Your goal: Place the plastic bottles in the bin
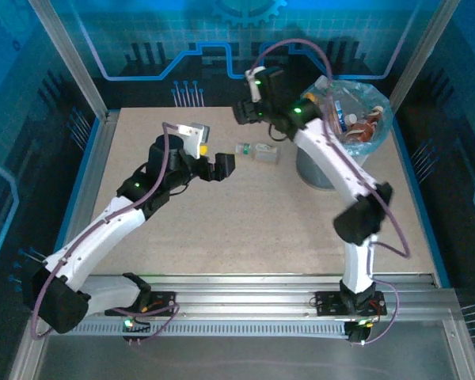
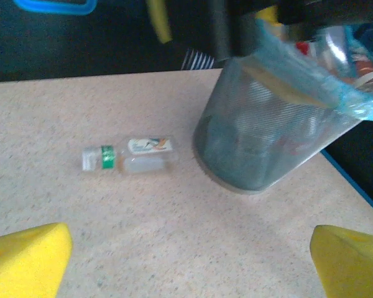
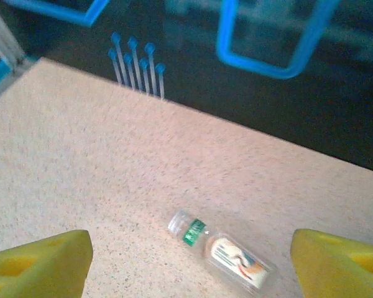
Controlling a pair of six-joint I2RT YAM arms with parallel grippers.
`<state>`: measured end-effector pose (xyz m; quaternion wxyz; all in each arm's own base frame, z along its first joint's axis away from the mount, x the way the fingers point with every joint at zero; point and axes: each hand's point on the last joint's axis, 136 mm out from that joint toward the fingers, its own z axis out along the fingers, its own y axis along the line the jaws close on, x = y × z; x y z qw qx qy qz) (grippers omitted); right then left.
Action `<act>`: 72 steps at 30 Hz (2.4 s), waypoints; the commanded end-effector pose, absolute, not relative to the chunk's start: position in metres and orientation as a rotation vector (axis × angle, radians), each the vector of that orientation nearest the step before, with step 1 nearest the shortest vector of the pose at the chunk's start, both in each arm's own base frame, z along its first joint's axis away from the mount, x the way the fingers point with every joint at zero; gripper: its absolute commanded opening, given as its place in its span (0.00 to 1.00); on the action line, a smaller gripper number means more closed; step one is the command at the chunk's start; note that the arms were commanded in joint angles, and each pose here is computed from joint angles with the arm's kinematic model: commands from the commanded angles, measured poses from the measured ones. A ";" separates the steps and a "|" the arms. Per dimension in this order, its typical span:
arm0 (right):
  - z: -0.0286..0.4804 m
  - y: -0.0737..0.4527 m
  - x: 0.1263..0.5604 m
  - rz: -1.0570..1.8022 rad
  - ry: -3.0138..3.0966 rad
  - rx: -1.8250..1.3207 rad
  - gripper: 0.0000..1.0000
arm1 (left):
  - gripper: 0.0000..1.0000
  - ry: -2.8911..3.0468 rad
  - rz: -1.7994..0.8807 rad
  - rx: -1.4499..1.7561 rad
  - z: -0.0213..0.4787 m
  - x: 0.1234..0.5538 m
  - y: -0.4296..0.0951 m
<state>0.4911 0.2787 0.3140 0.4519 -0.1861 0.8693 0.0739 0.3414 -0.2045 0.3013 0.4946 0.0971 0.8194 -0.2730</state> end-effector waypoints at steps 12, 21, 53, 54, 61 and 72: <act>0.105 0.251 0.531 -0.047 2.593 -0.657 0.97 | 0.99 2.111 -0.569 0.013 0.257 0.322 -0.155; 0.044 0.227 0.516 -0.150 2.728 -0.761 1.00 | 0.99 2.131 -0.587 -0.013 0.251 0.331 -0.161; 0.215 0.263 0.454 0.265 2.488 -0.721 0.49 | 0.99 2.046 -0.552 -0.001 0.289 0.350 -0.162; 0.233 0.255 0.455 0.240 2.457 -0.677 0.49 | 0.99 2.027 -0.566 0.017 0.297 0.352 -0.166; 0.339 0.185 0.457 0.134 2.252 -0.333 0.48 | 0.97 1.925 -0.680 0.119 0.343 0.369 -0.200; 0.395 0.074 0.447 0.002 2.051 0.007 0.52 | 0.97 1.976 -0.760 0.184 0.328 0.365 -0.242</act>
